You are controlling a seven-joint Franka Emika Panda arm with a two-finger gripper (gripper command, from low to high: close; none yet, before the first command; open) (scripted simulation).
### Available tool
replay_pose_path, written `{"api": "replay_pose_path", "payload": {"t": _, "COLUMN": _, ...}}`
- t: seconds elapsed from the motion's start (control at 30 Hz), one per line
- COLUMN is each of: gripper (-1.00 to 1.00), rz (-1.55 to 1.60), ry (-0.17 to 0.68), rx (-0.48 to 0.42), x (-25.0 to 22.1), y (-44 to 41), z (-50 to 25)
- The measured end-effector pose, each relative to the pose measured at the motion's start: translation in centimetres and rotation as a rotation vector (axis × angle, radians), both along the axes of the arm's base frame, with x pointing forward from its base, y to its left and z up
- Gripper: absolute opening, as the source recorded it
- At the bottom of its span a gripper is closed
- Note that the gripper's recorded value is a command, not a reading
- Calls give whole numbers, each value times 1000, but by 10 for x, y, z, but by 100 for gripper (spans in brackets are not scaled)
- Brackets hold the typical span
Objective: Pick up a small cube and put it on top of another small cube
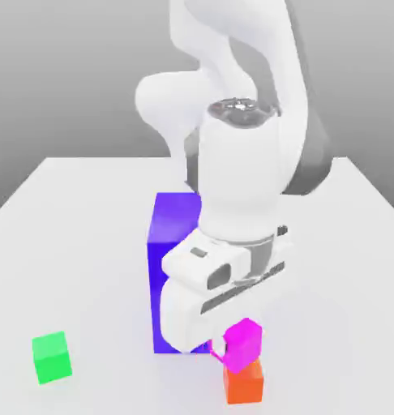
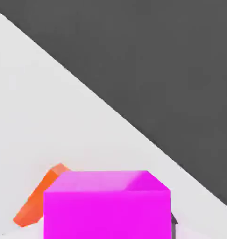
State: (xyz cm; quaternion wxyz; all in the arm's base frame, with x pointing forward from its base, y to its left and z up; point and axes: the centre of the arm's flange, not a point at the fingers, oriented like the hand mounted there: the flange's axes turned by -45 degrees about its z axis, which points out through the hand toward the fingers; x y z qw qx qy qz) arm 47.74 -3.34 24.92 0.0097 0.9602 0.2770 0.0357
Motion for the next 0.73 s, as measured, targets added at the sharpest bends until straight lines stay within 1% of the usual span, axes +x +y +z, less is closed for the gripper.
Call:
{"api": "replay_pose_path", "payload": {"t": 0.07, "gripper": -100, "rz": -113, "ry": 10, "rx": 2, "x": -12, "y": -60, "z": 2}}
{"api": "replay_pose_path", "payload": {"t": 0.13, "gripper": -100, "rz": -246, "ry": 33, "rx": 6, "x": -35, "y": -123, "z": -2}}
{"api": "replay_pose_path", "payload": {"t": 0.2, "gripper": -100, "rz": -348, "ry": 59, "rx": 12, "x": -56, "y": -173, "z": -22}}
{"api": "replay_pose_path", "payload": {"t": 0.3, "gripper": -100, "rz": -389, "ry": 71, "rx": 14, "x": -66, "y": -193, "z": -58}}
{"api": "replay_pose_path", "payload": {"t": 0.33, "gripper": 100, "rz": -393, "ry": 73, "rx": 14, "x": -68, "y": -194, "z": -66}}
{"api": "replay_pose_path", "payload": {"t": 0.53, "gripper": 100, "rz": -395, "ry": 73, "rx": 14, "x": -68, "y": -195, "z": -71}}
{"api": "replay_pose_path", "payload": {"t": 0.73, "gripper": 100, "rz": -396, "ry": 71, "rx": 14, "x": -68, "y": -196, "z": -16}}
